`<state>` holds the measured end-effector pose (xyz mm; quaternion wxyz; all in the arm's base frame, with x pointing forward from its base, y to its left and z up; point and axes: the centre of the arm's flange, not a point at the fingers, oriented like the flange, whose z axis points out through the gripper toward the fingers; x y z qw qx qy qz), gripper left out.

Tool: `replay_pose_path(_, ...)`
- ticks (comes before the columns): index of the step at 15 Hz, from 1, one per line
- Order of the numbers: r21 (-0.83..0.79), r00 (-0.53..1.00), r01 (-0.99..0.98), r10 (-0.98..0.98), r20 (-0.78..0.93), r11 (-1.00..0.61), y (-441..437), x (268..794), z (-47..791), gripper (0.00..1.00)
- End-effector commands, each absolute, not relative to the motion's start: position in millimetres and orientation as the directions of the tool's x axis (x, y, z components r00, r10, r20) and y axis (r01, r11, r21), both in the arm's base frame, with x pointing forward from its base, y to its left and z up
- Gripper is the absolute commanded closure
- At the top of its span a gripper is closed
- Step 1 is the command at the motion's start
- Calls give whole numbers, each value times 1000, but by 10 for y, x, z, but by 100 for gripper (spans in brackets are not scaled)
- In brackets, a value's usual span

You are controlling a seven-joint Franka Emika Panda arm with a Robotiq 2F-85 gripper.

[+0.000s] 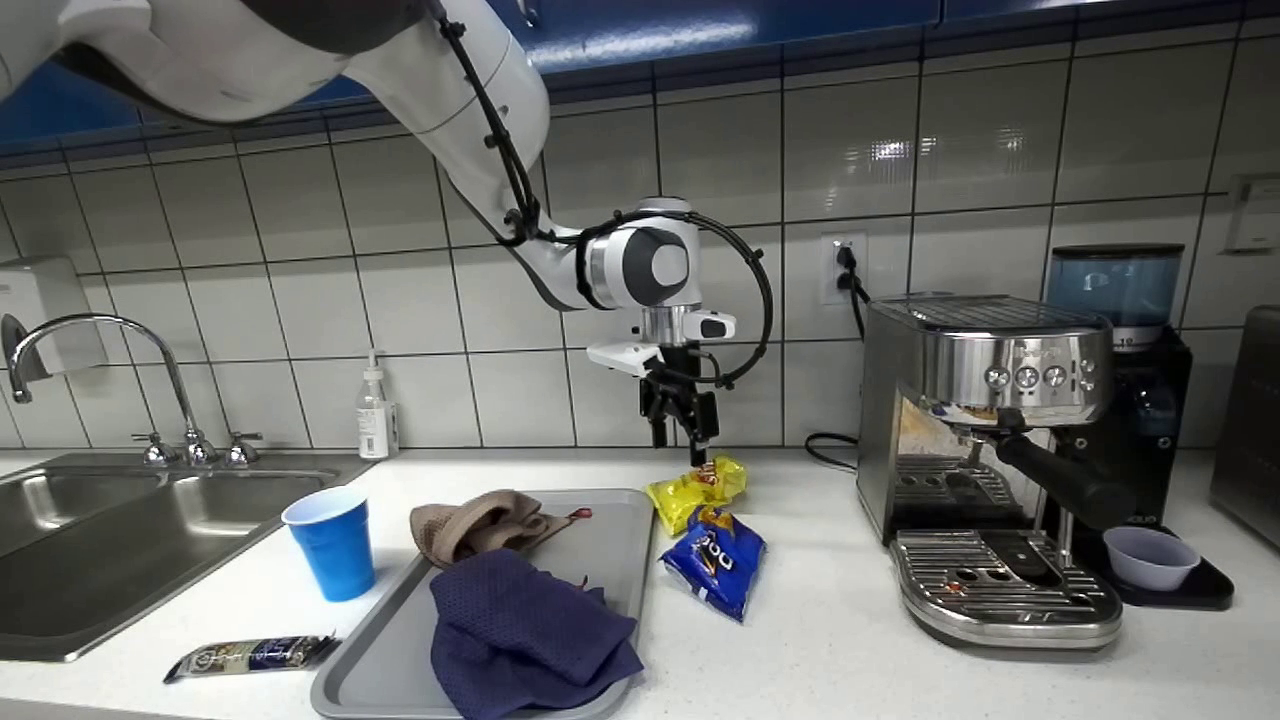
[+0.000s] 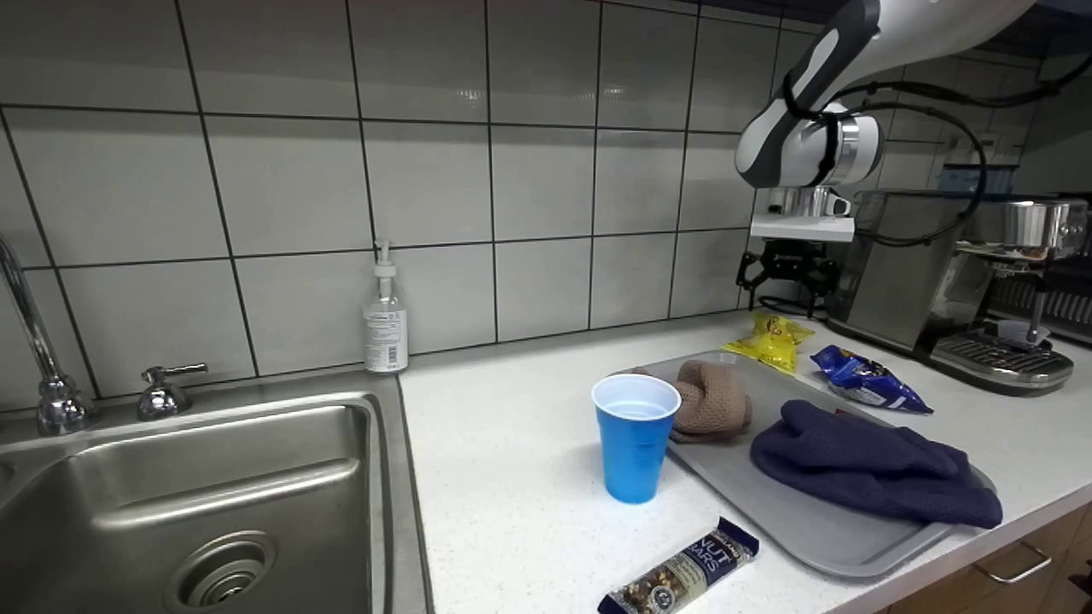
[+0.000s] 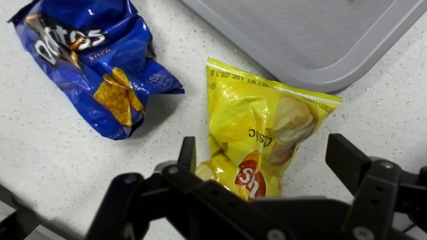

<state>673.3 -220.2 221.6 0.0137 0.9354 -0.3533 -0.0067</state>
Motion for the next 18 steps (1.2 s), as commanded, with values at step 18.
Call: replay_pose_path(18, -78, 990, -116, -122, 71, -990, -1063, 5776, 2551, 0)
